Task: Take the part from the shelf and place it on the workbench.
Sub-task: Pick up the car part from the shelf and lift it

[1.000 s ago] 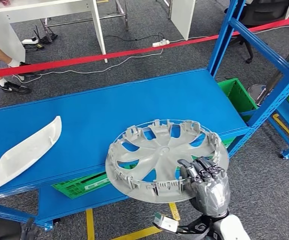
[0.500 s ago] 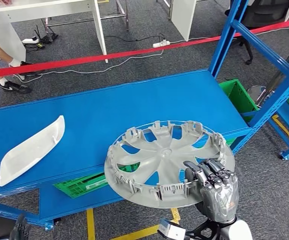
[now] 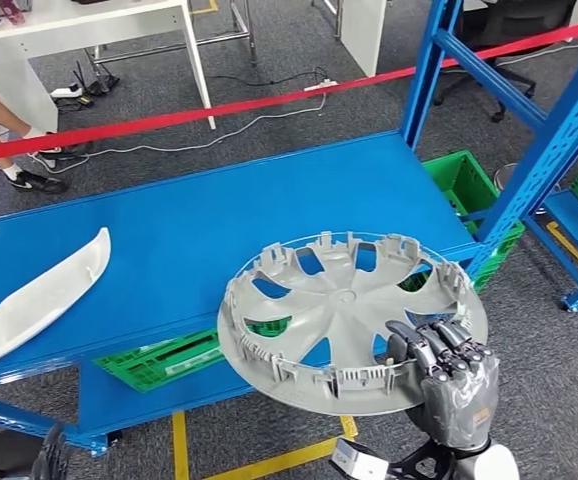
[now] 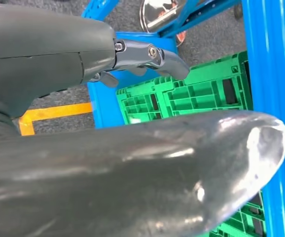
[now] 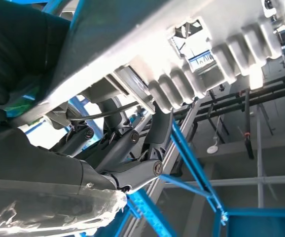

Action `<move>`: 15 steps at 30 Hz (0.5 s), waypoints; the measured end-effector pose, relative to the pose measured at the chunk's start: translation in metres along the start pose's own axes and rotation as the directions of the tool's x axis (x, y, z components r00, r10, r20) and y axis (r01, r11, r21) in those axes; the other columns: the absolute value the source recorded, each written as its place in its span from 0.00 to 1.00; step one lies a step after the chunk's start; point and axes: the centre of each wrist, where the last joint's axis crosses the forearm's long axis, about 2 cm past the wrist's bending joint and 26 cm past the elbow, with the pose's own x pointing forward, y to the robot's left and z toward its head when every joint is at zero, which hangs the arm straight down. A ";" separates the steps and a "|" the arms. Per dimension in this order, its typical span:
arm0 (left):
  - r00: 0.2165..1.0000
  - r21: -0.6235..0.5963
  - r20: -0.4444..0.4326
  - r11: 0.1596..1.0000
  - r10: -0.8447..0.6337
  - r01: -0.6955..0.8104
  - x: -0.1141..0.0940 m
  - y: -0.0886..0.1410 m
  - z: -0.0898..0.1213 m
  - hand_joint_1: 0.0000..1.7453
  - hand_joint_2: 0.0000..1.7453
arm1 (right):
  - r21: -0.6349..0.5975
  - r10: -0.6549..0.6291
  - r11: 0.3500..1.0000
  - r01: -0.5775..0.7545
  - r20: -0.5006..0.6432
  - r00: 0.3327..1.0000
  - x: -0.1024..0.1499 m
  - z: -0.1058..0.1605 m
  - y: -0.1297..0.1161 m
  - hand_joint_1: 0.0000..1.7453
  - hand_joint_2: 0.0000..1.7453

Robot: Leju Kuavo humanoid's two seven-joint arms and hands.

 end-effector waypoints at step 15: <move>1.000 0.001 0.031 1.000 0.006 -0.006 0.005 -0.004 -0.002 0.00 0.00 | -0.061 -0.009 0.998 0.008 -0.015 1.000 -0.002 -0.001 -0.007 1.00 1.00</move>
